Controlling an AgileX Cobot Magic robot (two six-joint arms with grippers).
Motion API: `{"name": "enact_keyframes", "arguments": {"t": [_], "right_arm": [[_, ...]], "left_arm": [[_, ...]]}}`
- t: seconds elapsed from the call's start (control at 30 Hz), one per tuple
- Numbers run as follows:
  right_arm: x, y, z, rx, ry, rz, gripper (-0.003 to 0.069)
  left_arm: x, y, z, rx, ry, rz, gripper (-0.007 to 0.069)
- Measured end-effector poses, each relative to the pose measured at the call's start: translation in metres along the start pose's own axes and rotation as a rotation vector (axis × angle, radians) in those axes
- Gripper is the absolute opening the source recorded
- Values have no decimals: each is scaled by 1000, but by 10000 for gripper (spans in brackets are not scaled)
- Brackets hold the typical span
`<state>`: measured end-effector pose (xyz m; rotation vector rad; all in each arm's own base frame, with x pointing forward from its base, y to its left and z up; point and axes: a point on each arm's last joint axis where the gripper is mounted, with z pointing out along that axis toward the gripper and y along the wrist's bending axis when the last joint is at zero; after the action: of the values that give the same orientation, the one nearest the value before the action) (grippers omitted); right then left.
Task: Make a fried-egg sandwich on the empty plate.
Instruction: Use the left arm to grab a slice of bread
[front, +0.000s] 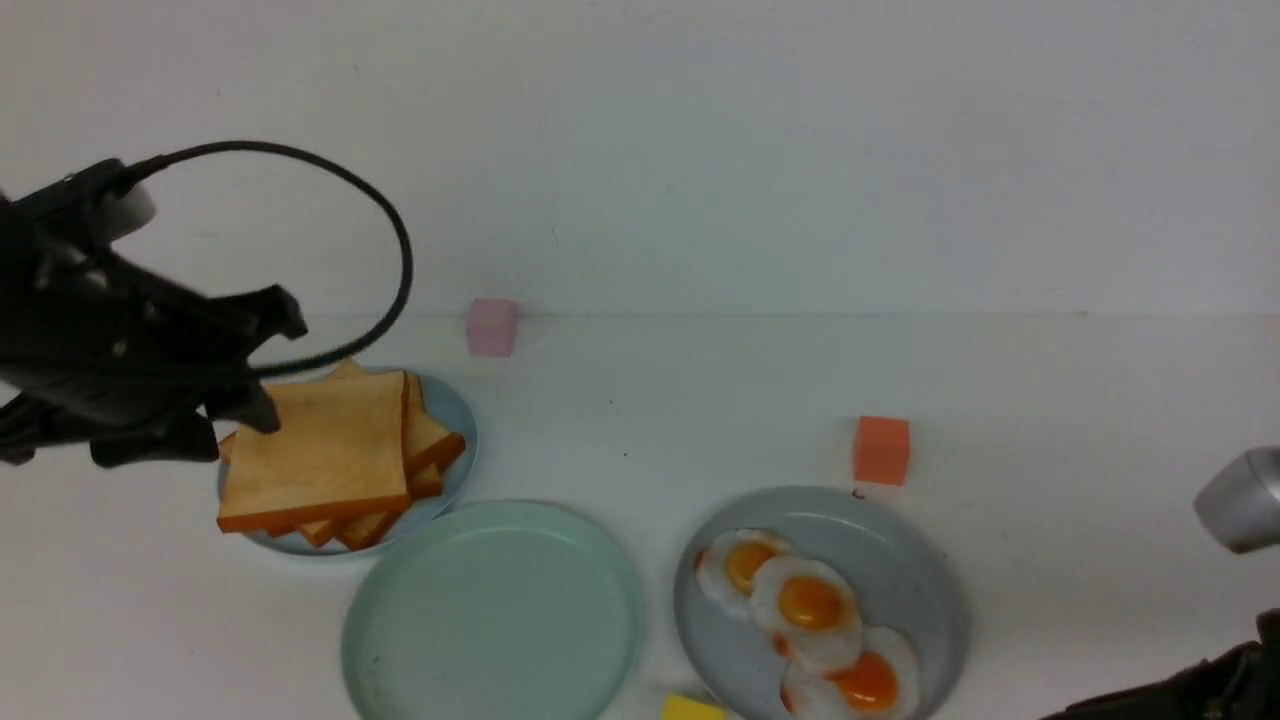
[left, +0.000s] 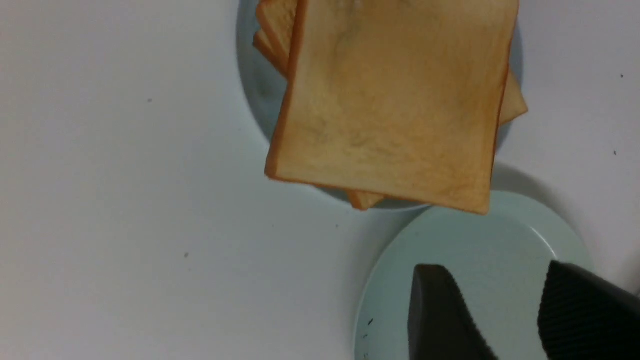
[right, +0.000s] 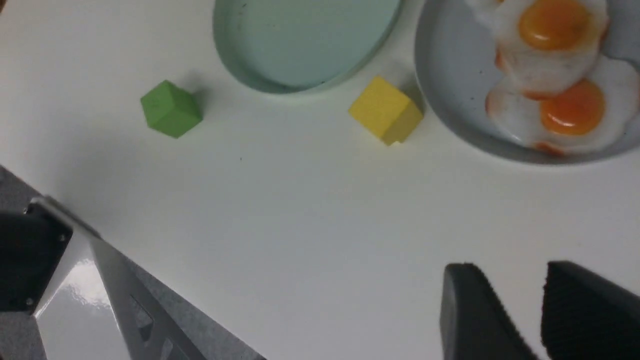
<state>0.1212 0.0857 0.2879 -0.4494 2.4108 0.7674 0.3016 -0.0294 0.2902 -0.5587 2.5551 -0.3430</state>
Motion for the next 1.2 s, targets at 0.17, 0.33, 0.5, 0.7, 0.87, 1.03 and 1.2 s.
{"name": "enact_keyframes", "arguments": {"t": [0.17,0.33,0.5,0.7,0.87,1.03,1.2], "right_arm": [[1,1,0,-11,12,-11,241],[1,1,0,-12,15,-11,241],[2,2,0,-18,26,-9,241],[4,3,0,-28,47,-7,241],[6,4,0,-37,73,-7,241],[8,4,-1,-44,95,-8,241],[9,4,-1,-45,97,-8,241]], "left_arm": [[-29,26,25,36,75,-78,375],[-39,51,51,83,117,55,382],[-38,60,73,79,166,220,382],[-33,67,101,85,231,198,382],[-32,68,110,95,243,185,381],[-32,67,114,116,243,205,304],[-32,67,114,118,248,207,123]]}}
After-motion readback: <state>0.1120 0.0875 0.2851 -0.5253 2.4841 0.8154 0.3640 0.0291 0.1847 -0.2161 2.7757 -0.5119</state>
